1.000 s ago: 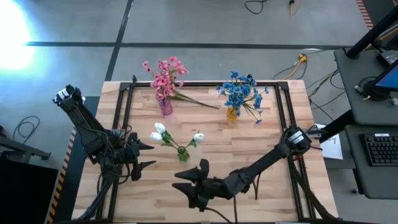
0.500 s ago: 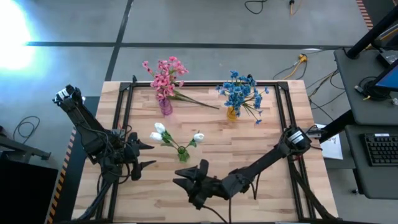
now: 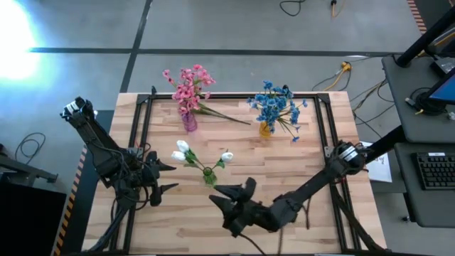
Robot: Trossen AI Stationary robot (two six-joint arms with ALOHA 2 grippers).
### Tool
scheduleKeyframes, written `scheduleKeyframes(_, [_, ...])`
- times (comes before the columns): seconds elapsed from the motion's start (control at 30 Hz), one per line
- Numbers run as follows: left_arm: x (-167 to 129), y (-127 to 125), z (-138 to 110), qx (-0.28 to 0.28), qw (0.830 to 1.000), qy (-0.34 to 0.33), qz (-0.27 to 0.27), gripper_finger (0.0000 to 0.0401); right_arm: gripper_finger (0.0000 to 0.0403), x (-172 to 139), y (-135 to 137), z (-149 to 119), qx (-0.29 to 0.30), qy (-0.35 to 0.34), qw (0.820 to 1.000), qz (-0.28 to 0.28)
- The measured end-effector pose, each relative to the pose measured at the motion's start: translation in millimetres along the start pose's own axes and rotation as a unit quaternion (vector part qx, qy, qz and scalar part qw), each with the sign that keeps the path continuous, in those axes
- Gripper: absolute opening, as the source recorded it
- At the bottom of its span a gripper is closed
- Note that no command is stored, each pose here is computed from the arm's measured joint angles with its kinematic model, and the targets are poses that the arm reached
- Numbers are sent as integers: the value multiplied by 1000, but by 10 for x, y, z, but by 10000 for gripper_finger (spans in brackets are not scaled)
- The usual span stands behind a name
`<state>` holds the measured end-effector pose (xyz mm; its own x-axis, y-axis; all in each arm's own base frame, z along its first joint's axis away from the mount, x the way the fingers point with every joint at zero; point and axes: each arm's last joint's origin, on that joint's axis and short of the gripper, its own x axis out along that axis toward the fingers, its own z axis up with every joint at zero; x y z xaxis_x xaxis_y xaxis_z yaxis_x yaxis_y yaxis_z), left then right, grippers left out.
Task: Sort flowers into vase by color
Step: Put the pink flowers into the pink vase
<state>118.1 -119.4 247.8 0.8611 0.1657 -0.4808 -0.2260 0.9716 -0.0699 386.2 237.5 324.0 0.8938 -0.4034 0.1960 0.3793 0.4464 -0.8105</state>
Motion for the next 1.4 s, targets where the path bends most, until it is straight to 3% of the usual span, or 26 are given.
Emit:
scheduleKeyframes(0.17, [2,2,3,-5,1000,-4,3,268,215,-147,-297,48,36,54,998,-21])
scheduleKeyframes(0.37, [2,7,9,-6,1000,-14,12,268,215,-375,-480,91,54,168,983,-47])
scheduleKeyframes(0.5, [2,10,13,-8,1000,-20,17,268,215,-554,-608,126,97,170,980,-46])
scheduleKeyframes(0.6, [3,19,23,-9,999,-35,31,268,215,-638,-566,49,78,167,982,-37])
scheduleKeyframes(0.73, [11,32,35,-7,998,-47,45,268,215,-713,-538,-171,67,150,986,-25])
scheduleKeyframes(0.9, [25,43,43,-9,998,-47,50,268,215,-836,-518,-564,105,96,990,7])
scheduleKeyframes(1.07, [24,46,51,-3,998,-47,52,268,215,-849,-375,-1032,134,154,979,-22])
scheduleKeyframes(1.2, [19,53,104,4,996,-59,64,268,215,-811,-141,-1288,161,167,973,-1])
scheduleKeyframes(1.4, [15,75,194,18,991,-90,99,268,215,-583,51,-1657,220,229,948,-29])
